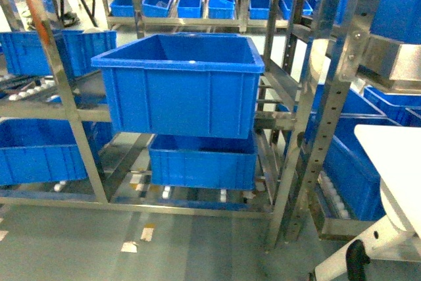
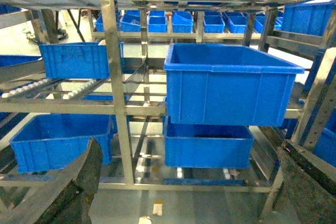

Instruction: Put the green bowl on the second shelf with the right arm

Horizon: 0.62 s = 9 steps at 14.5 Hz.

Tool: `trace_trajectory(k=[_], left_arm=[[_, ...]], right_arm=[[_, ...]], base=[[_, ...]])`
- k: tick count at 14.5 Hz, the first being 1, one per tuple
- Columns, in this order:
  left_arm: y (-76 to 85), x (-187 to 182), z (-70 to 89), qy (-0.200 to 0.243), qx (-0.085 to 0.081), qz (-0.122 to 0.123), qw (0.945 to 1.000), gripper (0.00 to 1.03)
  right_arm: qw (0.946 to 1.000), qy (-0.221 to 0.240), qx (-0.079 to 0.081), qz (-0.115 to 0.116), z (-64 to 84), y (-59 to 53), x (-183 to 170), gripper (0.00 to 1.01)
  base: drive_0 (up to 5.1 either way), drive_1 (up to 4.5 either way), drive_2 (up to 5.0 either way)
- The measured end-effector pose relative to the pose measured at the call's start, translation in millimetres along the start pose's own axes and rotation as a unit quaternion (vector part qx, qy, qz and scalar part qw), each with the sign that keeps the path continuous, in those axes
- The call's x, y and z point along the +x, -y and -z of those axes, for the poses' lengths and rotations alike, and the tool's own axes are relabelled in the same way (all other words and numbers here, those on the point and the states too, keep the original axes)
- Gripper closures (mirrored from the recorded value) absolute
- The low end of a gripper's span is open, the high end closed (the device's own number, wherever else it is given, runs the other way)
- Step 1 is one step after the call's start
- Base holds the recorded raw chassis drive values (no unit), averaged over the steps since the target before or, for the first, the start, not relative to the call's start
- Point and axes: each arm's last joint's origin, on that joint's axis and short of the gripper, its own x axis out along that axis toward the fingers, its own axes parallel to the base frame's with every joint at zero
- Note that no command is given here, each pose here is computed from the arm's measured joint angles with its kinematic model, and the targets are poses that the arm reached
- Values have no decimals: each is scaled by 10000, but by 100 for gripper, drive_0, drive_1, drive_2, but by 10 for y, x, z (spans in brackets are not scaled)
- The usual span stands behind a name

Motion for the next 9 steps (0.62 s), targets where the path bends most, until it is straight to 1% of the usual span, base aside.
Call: trace_trajectory(k=[9], left_arm=[[0, 0, 0, 0, 0, 4, 10000, 5]], right_arm=[[10000, 14, -5, 0, -3, 0, -1, 99]], base=[[-493, 253, 253]])
